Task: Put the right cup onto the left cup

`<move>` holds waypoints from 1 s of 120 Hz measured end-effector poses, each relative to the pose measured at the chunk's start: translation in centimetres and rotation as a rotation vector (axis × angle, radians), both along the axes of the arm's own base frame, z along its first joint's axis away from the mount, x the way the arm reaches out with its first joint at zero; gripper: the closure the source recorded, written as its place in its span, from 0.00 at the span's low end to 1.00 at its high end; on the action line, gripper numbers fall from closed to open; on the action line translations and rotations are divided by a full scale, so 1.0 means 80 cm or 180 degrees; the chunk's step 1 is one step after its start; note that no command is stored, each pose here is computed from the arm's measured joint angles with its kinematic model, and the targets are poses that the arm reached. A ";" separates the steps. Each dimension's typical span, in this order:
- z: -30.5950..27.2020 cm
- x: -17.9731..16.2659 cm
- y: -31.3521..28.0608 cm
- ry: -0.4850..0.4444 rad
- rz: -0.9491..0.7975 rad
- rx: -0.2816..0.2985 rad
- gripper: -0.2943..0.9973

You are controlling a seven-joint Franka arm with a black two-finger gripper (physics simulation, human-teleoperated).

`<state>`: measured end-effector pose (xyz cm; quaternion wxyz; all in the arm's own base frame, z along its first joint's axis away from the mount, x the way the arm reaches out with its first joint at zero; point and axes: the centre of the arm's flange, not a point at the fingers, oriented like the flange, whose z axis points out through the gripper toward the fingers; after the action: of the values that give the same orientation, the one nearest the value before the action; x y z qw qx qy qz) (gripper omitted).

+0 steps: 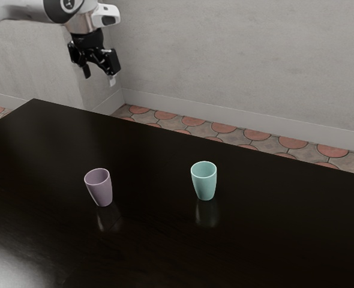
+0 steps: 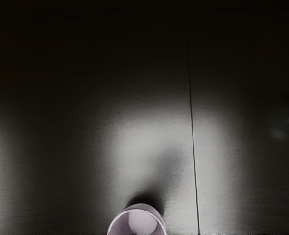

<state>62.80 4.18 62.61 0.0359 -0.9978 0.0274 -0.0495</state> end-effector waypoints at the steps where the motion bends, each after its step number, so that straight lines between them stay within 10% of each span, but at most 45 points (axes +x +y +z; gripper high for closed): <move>1: 0.000 0.000 -0.001 0.0004 -0.0004 -0.0004 0.24; 64: -0.180 0.113 -0.201 0.0142 -0.0309 -0.0058 0.24; 94: -0.250 0.070 -0.298 0.0369 -0.0075 -0.0592 0.24; 120: -0.292 0.067 -0.331 0.0333 0.0153 -0.0683 0.24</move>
<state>68.16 -22.32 39.26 -0.0714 -0.9975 -0.0002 0.0009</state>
